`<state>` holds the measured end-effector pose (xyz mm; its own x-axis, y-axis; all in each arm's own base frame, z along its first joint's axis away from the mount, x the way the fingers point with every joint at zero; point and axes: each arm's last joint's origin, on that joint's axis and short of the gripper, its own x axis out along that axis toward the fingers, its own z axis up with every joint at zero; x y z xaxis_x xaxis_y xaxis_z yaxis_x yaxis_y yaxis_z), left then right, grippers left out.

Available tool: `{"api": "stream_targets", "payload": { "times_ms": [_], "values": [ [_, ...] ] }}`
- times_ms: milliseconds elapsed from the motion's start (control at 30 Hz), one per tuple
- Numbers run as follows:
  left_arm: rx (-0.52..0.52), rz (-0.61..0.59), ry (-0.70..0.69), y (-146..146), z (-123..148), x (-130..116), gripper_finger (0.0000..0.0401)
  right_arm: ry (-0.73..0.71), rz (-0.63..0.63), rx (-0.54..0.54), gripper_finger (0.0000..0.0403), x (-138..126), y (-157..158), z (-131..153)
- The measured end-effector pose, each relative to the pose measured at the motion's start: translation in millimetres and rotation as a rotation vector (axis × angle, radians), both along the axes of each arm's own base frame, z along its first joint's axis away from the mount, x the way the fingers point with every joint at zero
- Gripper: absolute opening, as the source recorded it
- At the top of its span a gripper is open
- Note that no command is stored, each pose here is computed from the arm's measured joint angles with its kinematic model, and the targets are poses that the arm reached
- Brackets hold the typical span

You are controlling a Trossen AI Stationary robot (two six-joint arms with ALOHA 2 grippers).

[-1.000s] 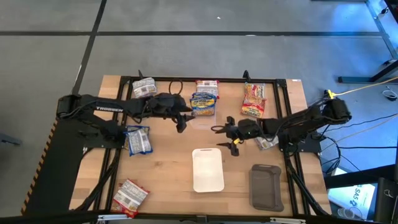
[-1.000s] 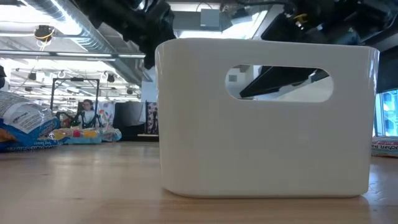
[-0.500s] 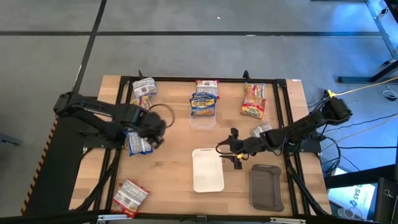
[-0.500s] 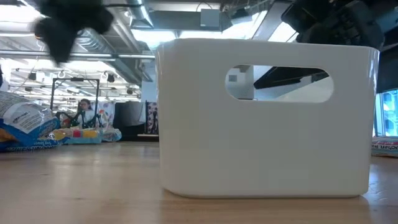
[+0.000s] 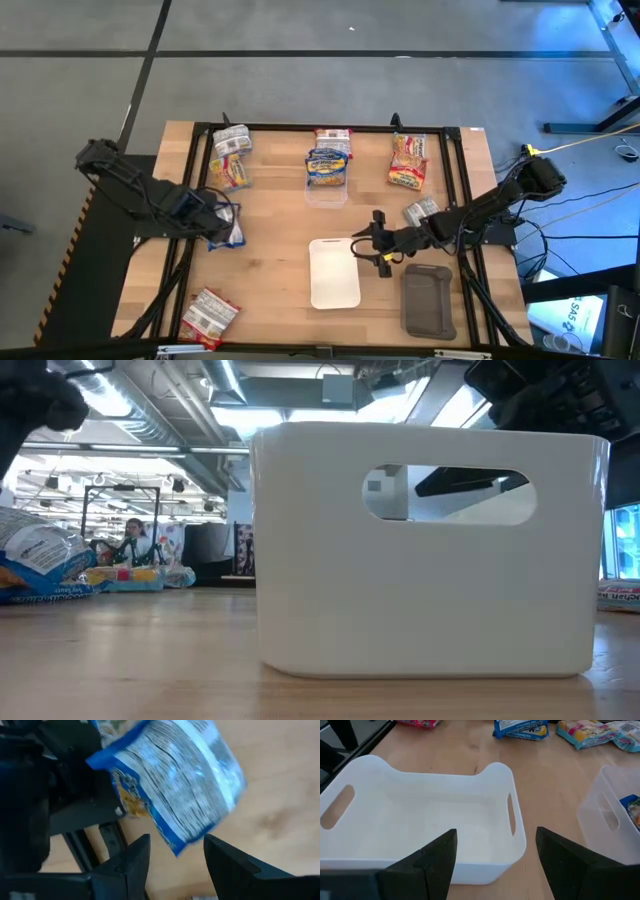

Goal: Sort Maruchan noodles
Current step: Put the blue noodle pack into the transparent bin

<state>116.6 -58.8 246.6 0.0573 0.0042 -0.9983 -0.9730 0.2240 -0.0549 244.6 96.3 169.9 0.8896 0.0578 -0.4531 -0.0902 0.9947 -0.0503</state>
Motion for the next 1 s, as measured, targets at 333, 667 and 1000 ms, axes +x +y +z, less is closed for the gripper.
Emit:
{"api": "stream_targets", "payload": {
  "times_ms": [333, 667, 1000],
  "values": [
    [0.058, 0.024, 0.001, 2.0, -26.5, -2.6, 0.0179, -0.002, 0.001, -0.009, 0.0248, 0.3, -0.7, 0.1],
    [0.116, 0.017, -0.059, 4.8, -29.3, 2.5, 0.0179, -0.03, 0.011, -0.019, 0.0248, 1.5, -0.2, 2.6],
    [0.151, -0.053, -0.107, 11.0, -39.9, 23.6, 0.0151, -0.016, 0.012, -0.027, 0.0248, 4.1, 0.9, -4.2]
  ]
}}
